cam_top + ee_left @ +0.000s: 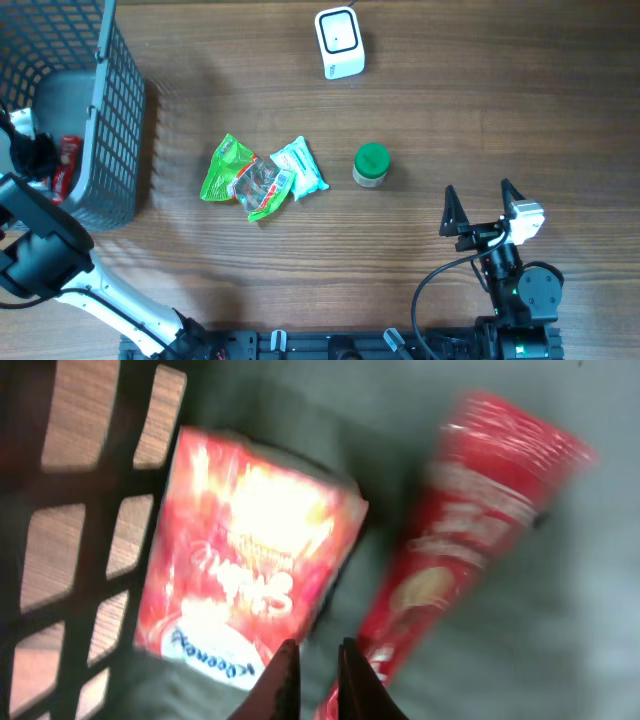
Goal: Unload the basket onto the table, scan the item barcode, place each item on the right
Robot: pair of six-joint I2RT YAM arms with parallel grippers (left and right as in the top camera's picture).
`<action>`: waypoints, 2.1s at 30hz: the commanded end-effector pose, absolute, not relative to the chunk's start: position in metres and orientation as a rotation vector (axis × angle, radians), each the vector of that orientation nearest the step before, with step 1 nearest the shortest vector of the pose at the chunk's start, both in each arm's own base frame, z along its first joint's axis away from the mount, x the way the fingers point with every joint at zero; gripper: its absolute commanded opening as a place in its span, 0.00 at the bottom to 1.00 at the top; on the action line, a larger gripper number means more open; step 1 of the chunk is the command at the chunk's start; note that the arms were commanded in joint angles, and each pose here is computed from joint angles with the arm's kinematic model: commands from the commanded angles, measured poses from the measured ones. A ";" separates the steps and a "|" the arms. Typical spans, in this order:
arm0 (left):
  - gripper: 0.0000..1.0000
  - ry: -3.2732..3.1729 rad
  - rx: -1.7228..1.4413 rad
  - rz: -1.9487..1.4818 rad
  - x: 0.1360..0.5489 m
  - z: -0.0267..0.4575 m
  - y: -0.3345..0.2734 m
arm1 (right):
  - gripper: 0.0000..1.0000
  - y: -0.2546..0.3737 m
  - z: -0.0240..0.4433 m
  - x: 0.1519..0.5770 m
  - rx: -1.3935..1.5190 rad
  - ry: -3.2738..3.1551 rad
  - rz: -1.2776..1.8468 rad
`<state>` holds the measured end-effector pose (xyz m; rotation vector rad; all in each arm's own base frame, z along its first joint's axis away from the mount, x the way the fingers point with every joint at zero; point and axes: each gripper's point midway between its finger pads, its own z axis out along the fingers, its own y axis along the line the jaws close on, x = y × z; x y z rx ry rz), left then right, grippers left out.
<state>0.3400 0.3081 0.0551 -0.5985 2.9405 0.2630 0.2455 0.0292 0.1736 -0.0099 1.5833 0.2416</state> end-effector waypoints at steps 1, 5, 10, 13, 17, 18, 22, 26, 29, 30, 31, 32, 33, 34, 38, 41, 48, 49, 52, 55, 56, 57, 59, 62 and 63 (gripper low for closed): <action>0.22 2.948 -0.462 0.229 0.347 0.050 0.304 | 0.99 0.031 0.175 0.245 -0.030 1.574 0.239; 0.43 2.940 -0.446 0.242 0.350 0.055 0.302 | 1.00 0.031 0.175 0.245 -0.030 1.574 0.238; 1.00 2.902 -0.275 0.403 0.360 0.096 0.298 | 1.00 0.031 0.175 0.245 -0.030 1.574 0.238; 1.00 2.927 -0.285 0.381 0.357 0.084 0.298 | 1.00 0.031 0.175 0.245 -0.030 1.574 0.239; 1.00 2.943 -0.289 0.372 0.354 0.064 0.300 | 1.00 0.031 0.175 0.245 -0.030 1.574 0.238; 1.00 2.953 -0.299 0.365 0.351 0.055 0.302 | 1.00 0.031 0.175 0.245 -0.030 1.574 0.238; 1.00 3.018 -0.341 0.307 0.340 0.023 0.305 | 1.00 0.031 0.175 0.245 -0.030 1.574 0.239; 0.78 3.012 -0.388 0.240 0.343 0.018 0.294 | 1.00 0.031 0.175 0.245 -0.030 1.574 0.239; 0.76 3.006 -0.393 0.228 0.351 0.018 0.284 | 1.00 0.031 0.175 0.245 -0.030 1.574 0.238; 0.77 3.007 -0.382 0.227 0.354 0.018 0.281 | 1.00 0.031 0.175 0.245 -0.030 1.574 0.239; 0.76 3.007 -0.377 0.226 0.355 0.018 0.280 | 1.00 0.031 0.175 0.245 -0.030 1.574 0.239; 0.69 3.010 -0.374 0.223 0.355 0.018 0.278 | 1.00 0.031 0.175 0.245 -0.030 1.574 0.239; 0.65 3.008 -0.411 0.218 0.354 0.018 0.278 | 1.00 0.031 0.175 0.245 -0.030 1.574 0.239; 0.64 2.986 -0.490 0.195 0.356 0.016 0.276 | 1.00 0.031 0.175 0.245 -0.030 1.574 0.238; 0.27 2.997 -0.533 0.117 0.353 0.004 0.266 | 1.00 0.031 0.175 0.245 -0.030 1.574 0.239; 0.04 2.972 -0.599 0.076 0.355 0.003 0.263 | 1.00 0.031 0.175 0.245 -0.030 1.574 0.238; 0.04 2.558 -0.740 0.198 0.402 0.150 0.292 | 1.00 0.031 0.175 0.245 -0.030 1.574 0.239; 0.04 2.445 -0.753 0.228 0.405 0.197 0.294 | 1.00 0.031 0.175 0.245 -0.030 1.574 0.238; 0.04 2.142 -0.778 0.264 0.388 0.320 0.281 | 1.00 0.031 0.175 0.245 -0.030 1.574 0.238; 0.04 2.000 -0.744 0.012 0.363 0.391 0.210 | 1.00 0.031 0.175 0.245 -0.030 1.574 0.238; 0.04 2.024 -0.711 -0.104 0.355 0.397 0.176 | 1.00 0.031 0.175 0.245 -0.030 1.574 0.239; 0.04 2.096 -0.665 -0.192 0.346 0.392 0.139 | 1.00 0.031 0.175 0.245 -0.030 1.574 0.238; 0.04 2.256 -0.613 -0.281 0.336 0.368 0.090 | 1.00 0.031 0.175 0.245 -0.030 1.574 0.239; 0.04 2.546 -0.490 -0.356 0.327 0.304 0.025 | 1.00 0.031 0.175 0.245 -0.030 1.574 0.239; 0.04 2.655 -0.425 -0.368 0.322 0.269 0.001 | 1.00 0.031 0.175 0.245 -0.030 1.574 0.239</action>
